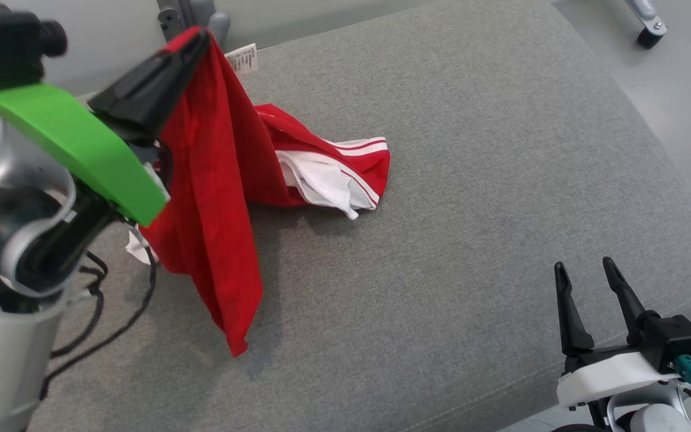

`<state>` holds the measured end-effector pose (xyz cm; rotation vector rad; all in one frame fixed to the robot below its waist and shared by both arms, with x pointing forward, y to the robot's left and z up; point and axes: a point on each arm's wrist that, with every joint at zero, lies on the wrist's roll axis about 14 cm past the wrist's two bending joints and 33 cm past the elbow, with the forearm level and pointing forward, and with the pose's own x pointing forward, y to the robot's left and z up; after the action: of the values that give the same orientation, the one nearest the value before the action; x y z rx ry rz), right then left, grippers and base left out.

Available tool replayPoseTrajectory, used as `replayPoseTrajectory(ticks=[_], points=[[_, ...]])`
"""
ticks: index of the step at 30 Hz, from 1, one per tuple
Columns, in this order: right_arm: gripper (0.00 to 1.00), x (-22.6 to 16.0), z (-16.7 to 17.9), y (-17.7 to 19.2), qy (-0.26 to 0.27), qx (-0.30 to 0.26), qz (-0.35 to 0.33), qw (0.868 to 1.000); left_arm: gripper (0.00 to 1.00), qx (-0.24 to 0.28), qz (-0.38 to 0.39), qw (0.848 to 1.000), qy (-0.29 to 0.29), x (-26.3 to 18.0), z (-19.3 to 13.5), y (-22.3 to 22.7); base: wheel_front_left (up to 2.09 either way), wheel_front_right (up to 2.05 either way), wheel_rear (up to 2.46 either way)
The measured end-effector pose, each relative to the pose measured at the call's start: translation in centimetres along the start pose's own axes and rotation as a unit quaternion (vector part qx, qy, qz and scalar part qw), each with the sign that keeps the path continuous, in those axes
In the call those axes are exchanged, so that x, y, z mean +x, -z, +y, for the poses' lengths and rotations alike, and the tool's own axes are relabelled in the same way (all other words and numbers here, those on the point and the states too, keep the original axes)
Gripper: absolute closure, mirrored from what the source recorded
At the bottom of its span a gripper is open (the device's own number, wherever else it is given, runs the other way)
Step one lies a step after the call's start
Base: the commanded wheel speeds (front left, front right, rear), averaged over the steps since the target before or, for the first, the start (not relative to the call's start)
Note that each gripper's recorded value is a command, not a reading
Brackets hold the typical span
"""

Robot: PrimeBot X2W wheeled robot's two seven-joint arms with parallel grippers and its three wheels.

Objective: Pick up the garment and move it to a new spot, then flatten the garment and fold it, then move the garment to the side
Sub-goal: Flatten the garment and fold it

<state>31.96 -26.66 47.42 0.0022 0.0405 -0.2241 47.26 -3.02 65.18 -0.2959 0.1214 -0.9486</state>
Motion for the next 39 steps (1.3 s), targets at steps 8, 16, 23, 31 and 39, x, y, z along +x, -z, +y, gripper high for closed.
replayPoseTrajectory(ticks=[8,16,23,31,39], points=[[0.0,0.1,-0.4,0.1,0.007,0.007,0.001,1.0,1.0,0.089,-0.016,0.996,-0.009,-0.2,1.1,-5.7,0.0,0.0,0.0],[0.0,0.8,-0.1,0.4,0.004,0.007,0.006,1.0,1.0,-0.008,0.147,0.988,0.043,-5.4,-0.7,6.4,0.0,0.0,0.0],[0.0,2.1,1.8,1.2,-0.027,0.002,0.016,1.0,1.0,-0.195,0.272,0.942,0.001,-13.5,-3.7,19.1,0.0,0.0,0.0],[0.0,3.8,5.1,1.3,-0.077,-0.008,0.012,0.997,1.0,-0.233,0.383,0.877,-0.172,-23.3,0.4,29.0,0.0,0.0,0.0],[0.0,4.0,6.2,1.0,-0.094,-0.006,0.006,0.996,1.0,-0.112,0.318,0.884,-0.324,-25.9,9.8,25.0,0.0,0.0,0.0]])
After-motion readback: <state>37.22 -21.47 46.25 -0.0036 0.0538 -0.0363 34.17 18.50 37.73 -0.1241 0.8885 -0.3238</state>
